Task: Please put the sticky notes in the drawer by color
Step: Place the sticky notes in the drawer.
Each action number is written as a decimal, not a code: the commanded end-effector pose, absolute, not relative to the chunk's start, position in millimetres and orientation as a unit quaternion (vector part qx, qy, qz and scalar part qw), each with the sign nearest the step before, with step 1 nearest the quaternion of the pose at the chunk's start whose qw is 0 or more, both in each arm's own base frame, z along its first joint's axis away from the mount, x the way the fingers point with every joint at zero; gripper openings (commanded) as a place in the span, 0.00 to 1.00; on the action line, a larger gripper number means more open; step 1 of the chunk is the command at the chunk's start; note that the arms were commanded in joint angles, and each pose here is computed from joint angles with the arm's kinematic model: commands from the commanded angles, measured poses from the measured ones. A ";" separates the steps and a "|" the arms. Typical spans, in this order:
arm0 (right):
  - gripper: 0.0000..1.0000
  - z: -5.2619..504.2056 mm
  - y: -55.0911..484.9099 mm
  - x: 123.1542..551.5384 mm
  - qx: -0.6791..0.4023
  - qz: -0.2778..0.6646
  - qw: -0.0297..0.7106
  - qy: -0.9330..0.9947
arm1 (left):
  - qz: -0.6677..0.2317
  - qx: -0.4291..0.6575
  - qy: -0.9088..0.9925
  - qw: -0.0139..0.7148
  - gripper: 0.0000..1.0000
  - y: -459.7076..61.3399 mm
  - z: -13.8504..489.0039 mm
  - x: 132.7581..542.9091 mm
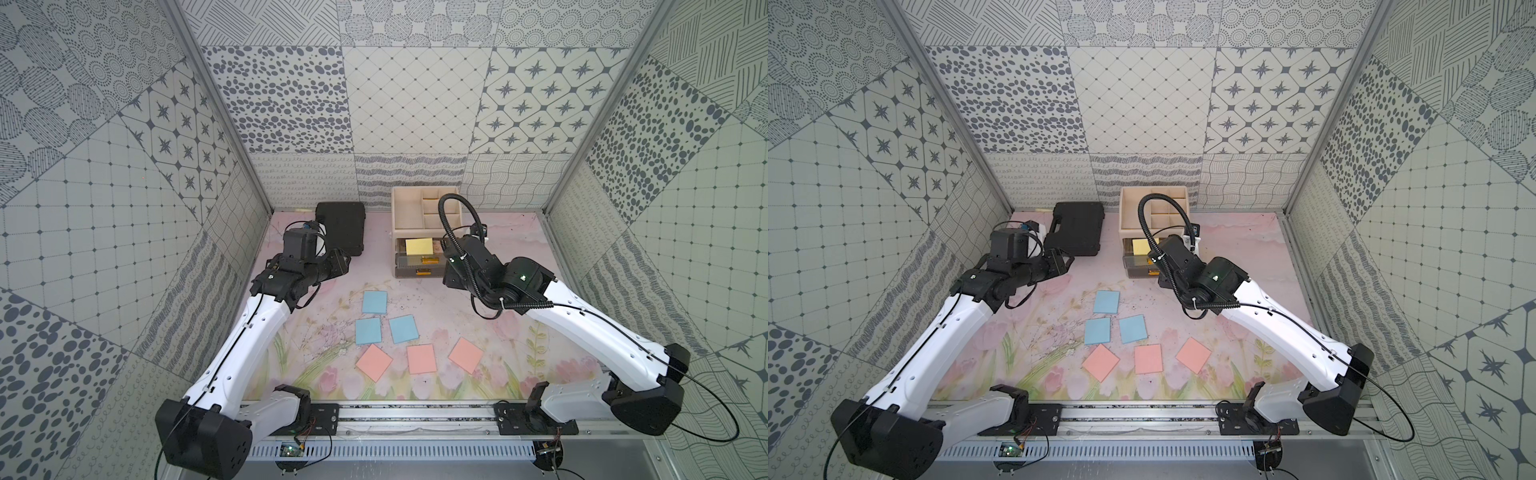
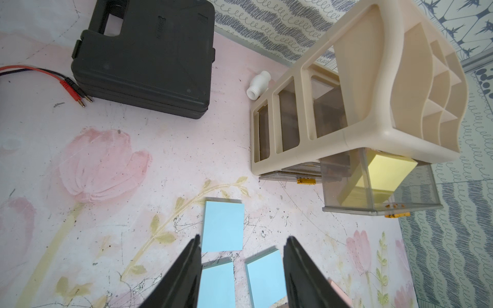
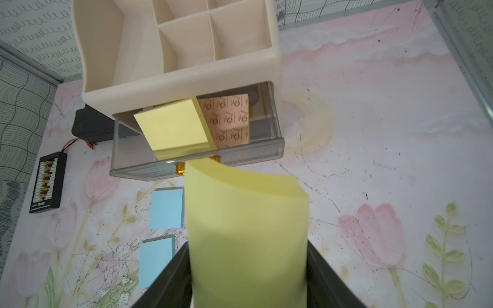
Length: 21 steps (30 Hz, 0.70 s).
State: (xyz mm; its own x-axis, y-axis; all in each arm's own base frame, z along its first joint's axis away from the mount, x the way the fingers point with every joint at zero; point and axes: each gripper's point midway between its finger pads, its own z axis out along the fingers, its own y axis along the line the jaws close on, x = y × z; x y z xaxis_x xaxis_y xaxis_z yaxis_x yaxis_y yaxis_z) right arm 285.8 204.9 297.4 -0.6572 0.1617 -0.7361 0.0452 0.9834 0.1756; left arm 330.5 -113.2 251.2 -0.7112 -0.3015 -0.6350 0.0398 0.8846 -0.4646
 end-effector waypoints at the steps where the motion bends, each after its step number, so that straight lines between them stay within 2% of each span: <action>1: 0.61 309.8 210.1 309.1 0.033 0.052 0.444 0.894 | -0.237 -0.068 0.888 0.389 0.53 -116.3 263.1 336.0; 11: 0.62 308.1 223.5 365.8 0.020 0.062 0.475 0.877 | -0.223 -0.071 0.891 0.389 0.53 -113.1 261.9 341.7; 21: 0.62 294.6 223.4 395.3 0.014 0.048 0.482 0.875 | -0.212 -0.076 0.896 0.383 0.53 -110.6 255.1 346.3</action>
State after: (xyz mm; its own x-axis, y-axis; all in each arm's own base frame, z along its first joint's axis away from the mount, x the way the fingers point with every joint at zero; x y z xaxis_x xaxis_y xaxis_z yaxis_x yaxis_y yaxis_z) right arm 381.4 217.9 279.0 -0.5920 0.0525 -0.8042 -0.0030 0.9977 0.0674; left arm 340.4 -113.3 250.8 -0.7136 -0.3014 -0.6324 0.0272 0.8902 -0.4548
